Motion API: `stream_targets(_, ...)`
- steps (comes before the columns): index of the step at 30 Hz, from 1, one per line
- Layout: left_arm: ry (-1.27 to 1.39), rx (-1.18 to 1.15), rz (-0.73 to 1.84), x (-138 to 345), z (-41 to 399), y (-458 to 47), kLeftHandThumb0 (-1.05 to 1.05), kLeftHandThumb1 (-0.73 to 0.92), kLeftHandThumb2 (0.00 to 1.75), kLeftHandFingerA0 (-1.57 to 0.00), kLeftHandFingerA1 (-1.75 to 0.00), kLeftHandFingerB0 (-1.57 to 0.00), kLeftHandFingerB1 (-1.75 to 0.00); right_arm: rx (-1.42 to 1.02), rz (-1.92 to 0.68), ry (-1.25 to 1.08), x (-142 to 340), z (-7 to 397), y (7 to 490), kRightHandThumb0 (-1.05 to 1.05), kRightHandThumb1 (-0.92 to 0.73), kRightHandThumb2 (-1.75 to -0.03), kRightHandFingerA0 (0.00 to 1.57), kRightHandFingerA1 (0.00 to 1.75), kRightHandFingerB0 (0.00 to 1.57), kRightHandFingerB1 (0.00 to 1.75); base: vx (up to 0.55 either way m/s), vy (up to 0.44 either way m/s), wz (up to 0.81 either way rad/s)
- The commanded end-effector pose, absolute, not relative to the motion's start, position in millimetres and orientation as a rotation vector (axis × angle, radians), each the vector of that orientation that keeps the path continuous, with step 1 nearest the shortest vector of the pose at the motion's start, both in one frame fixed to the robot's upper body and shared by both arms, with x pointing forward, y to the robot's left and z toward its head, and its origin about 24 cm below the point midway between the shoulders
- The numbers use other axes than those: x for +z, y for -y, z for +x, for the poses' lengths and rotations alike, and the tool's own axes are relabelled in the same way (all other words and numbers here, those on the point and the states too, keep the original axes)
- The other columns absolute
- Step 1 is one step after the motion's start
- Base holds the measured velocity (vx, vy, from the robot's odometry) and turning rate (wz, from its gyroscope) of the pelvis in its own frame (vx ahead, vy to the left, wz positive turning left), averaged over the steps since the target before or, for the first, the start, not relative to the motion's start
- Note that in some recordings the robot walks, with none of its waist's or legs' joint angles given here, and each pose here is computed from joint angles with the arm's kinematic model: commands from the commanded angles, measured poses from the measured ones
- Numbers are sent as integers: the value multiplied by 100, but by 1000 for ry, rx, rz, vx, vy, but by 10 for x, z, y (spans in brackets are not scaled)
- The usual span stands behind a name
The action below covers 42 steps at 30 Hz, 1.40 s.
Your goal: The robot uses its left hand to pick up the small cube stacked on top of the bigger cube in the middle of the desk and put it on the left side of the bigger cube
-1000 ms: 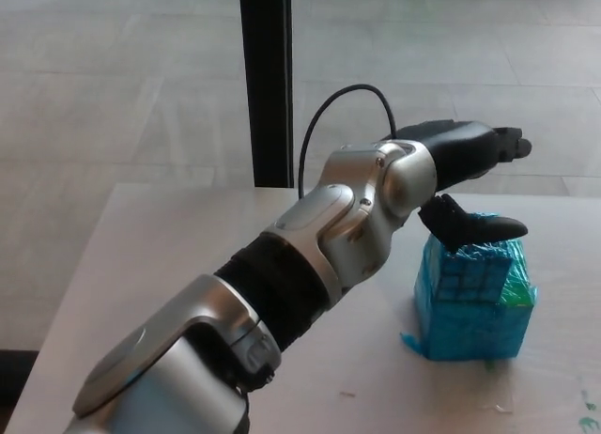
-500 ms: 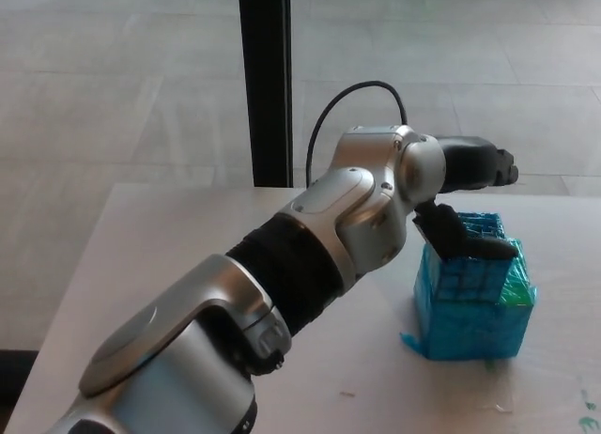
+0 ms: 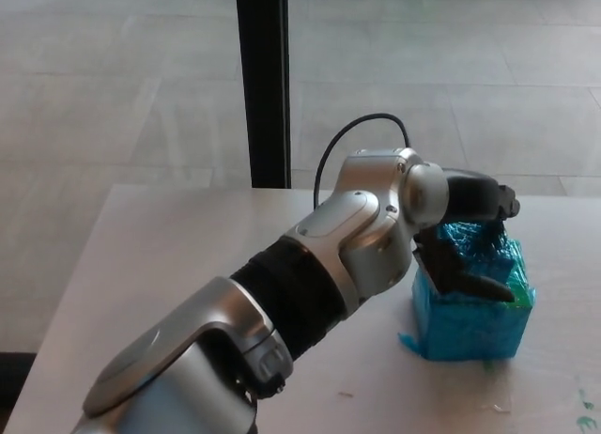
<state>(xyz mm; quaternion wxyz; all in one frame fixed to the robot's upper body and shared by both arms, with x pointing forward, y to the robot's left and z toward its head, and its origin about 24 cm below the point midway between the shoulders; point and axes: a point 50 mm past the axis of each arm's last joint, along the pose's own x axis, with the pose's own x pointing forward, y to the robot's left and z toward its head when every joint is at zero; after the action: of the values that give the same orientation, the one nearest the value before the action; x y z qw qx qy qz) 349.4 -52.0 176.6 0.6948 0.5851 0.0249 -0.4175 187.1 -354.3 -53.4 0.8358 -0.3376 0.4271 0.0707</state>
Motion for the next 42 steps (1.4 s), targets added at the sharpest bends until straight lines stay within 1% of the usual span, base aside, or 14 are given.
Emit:
stream_targets(1,-105,-894,1396,1339,3426,444,-78,38,81,-35,-72,-7,-25,161,-759,-900,-511,1836,3588,-61,-40,-72,83,83,66,63,0,0,0)
stream_targets(2,-113,-891,1397,1189,3390,432,-69,43,54,-40,-81,-8,-30,141,-758,-924,-517,1842,3582,-58,-39,-74,85,84,67,63,0,0,0)
stream_targets(3,-110,-877,1370,1117,3363,418,-64,33,72,-53,-93,-6,-41,130,-759,-923,-526,1837,3572,-55,-36,-78,85,84,69,63,0,0,0)
stream_targets(5,-40,-832,1353,954,3326,388,-34,47,54,-61,-117,-19,-40,114,-751,-914,-547,1838,3554,-44,-31,-96,85,88,66,74,0,0,0)
stream_targets(8,58,-792,1368,836,3293,379,-21,58,67,-60,-149,-23,-44,116,-753,-908,-555,1839,3541,-46,-33,-84,86,85,71,64,0,0,0)
stream_targets(14,226,-713,1414,776,3269,372,-28,73,67,-67,-147,-42,-50,102,-728,-904,-581,1804,3534,-46,-29,-96,87,89,69,73,0,0,0)
stream_targets(16,261,-672,1421,796,3272,354,-27,69,68,-66,-104,-63,-72,92,-721,-899,-583,1798,3538,-41,-31,-92,89,87,74,64,0,0,0)
stream_targets(21,280,-624,1383,793,3270,326,-21,63,68,-71,-103,-66,-76,99,-727,-900,-585,1795,3532,-43,-29,-95,88,87,76,65,0,0,0)
stream_targets(27,289,-597,1358,765,3281,326,-25,67,71,-76,-145,-70,-93,96,-731,-884,-578,1790,3528,-38,-30,-102,88,87,79,64,0,0,0)
stream_targets(32,289,-602,1343,767,3300,339,-27,61,77,-80,-135,-68,-85,79,-722,-886,-584,1788,3529,-37,-29,-103,86,88,76,73,0,0,0)
stream_targets(35,299,-594,1378,767,3317,319,-25,63,71,-82,-159,-70,-90,92,-732,-876,-580,1772,3530,-38,-28,-103,89,89,76,74,0,0,0)
stream_targets(37,309,-559,1381,764,3343,275,-22,63,63,-82,-174,-75,-115,93,-724,-887,-585,1769,3539,-40,-30,-103,86,88,74,73,0,0,0)
stream_targets(40,296,-551,1399,837,3402,239,-27,65,66,-75,-143,-77,-97,89,-715,-886,-587,1755,3540,-39,-30,-103,89,89,74,73,0,0,0)
stream_targets(42,308,-535,1395,875,3421,226,-26,61,63,-78,-154,-76,-98,89,-709,-894,-589,1757,3539,-38,-30,-102,88,89,74,73,0,0,0)
